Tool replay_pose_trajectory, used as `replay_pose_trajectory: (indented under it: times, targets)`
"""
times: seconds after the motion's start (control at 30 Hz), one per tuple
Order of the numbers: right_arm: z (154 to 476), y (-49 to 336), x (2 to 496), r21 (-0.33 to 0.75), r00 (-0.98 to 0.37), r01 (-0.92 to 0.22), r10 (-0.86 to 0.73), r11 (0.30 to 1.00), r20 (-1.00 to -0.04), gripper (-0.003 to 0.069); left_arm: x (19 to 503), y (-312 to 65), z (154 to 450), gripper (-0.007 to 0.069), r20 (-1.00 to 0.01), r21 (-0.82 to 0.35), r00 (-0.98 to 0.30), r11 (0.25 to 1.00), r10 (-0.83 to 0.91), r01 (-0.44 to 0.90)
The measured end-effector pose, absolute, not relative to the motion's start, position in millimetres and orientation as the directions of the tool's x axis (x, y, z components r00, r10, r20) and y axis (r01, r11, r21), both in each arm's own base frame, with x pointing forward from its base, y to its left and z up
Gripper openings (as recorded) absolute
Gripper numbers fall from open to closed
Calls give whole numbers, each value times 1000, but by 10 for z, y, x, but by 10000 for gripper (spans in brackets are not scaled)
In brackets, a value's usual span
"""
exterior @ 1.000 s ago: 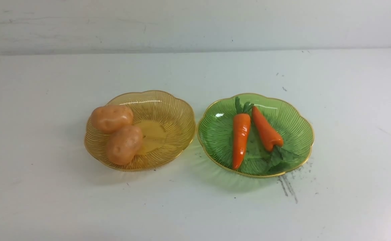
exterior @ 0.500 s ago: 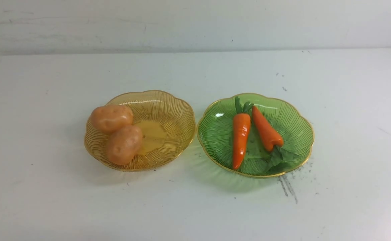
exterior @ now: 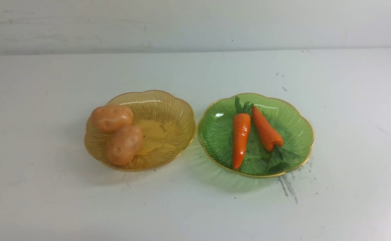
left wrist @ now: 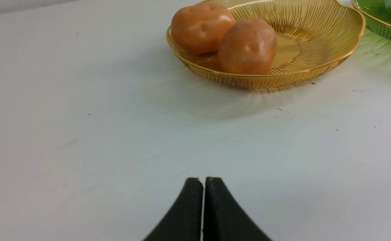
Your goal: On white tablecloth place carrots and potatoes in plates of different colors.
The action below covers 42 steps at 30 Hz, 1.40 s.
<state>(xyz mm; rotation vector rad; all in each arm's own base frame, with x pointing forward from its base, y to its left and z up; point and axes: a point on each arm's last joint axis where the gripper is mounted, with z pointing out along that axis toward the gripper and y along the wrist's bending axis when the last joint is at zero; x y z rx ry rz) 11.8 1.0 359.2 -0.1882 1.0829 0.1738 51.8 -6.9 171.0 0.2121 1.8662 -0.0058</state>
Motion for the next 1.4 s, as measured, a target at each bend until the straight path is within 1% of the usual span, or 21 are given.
replay_pose_trajectory:
  times: [0.4, 0.6, 0.63, 0.67, 0.73, 0.77, 0.8, 0.9, 1.07, 1.13, 1.27, 1.33, 1.4]
  targets:
    - [3592, 10, 118, -68, 458, -231, 47, 970, -887, -18, 518, -69, 1710, -3, -947, 104, -286, 983, 144, 149]
    - [3599, 19, 112, -92, 471, -227, 27, 970, -882, -18, 518, -69, 1710, -3, -947, 104, -286, 983, 144, 149]
    - [3608, 28, 104, -92, 480, -242, 37, 966, -876, -18, 518, -69, 1710, -3, -947, 104, -286, 983, 144, 149]
    - [3639, 65, 83, -84, 505, -293, 80, 952, -860, -18, 518, -69, 1710, -3, -947, 105, -286, 983, 145, 149]
    - [3666, 85, 65, -76, 528, -325, 115, 943, -842, -18, 518, -69, 1710, -3, -947, 105, -286, 983, 145, 149]
    - [3681, 87, 58, -82, 544, -325, 115, 942, -831, -18, 518, -69, 1710, -3, -947, 105, -286, 983, 145, 149]
    - [3694, 77, 52, -46, 546, -339, 157, 940, -823, -18, 518, -69, 1710, -3, -947, 105, -286, 983, 145, 149]
    - [3701, 41, 60, -1, 544, -321, 183, 947, -819, -18, 518, -68, 1710, -3, -947, 106, -286, 983, 146, 149]
    - [3658, 26, 97, 2, 502, -293, 156, 956, -851, -18, 518, -68, 1710, -3, -947, 106, -286, 983, 146, 149]
    - [3607, 39, 126, -6, 450, -292, 132, 956, -883, -18, 518, -68, 1710, -3, -947, 106, -286, 983, 146, 149]
    - [3534, 57, 159, -25, 391, -293, 97, 956, -915, -18, 518, -68, 1710, -3, -947, 106, -286, 983, 146, 149]
    - [3407, 69, 193, -35, 332, -276, 61, 961, -941, -18, 518, -68, 1710, -3, -947, 106, -286, 983, 146, 149]
    - [3211, 70, 257, -36, 265, -209, 22, 977, -964, -18, 518, -68, 1710, -3, -947, 106, -286, 983, 146, 149]
